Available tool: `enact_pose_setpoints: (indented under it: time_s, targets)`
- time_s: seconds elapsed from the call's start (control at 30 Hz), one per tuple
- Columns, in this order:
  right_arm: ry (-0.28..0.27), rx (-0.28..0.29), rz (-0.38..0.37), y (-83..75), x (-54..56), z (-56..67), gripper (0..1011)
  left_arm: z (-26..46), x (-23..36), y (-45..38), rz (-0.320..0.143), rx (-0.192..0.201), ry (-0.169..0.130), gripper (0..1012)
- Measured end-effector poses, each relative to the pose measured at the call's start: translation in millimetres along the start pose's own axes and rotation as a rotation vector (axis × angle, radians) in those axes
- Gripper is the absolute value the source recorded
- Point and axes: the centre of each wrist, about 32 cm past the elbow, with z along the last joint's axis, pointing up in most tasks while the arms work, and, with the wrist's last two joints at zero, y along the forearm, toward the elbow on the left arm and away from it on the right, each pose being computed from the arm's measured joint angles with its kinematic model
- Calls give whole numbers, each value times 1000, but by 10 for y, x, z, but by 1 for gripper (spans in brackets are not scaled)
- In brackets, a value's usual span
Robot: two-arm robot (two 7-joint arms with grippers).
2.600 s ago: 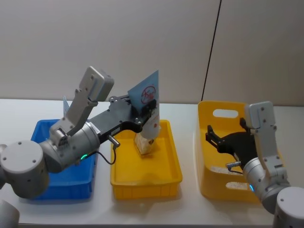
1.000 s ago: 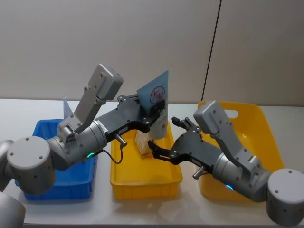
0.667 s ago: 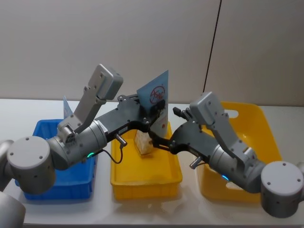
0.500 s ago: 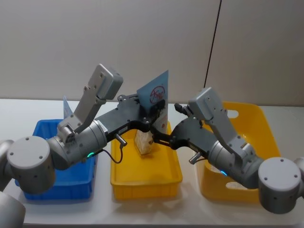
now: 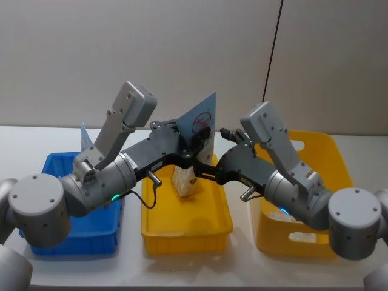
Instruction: Bimanual collaborative sorting of washing and personal care products
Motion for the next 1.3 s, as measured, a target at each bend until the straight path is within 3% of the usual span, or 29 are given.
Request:
enact_pose_setpoints:
  time_s: [0.47, 1.0, 1.2, 1.3]
  targets:
    - [35, 5, 87, 84, 113, -7, 978, -1, -1, 0, -1, 1, 0, 252]
    - [45, 7, 128, 158, 143, -12, 547, 0, 1, 0, 0, 1, 0, 252]
    - [49, 9, 132, 169, 132, -12, 457, -1, 0, 0, 0, 0, 0, 253]
    - [50, 9, 132, 173, 125, -12, 419, 0, -1, -1, -1, 0, 0, 310]
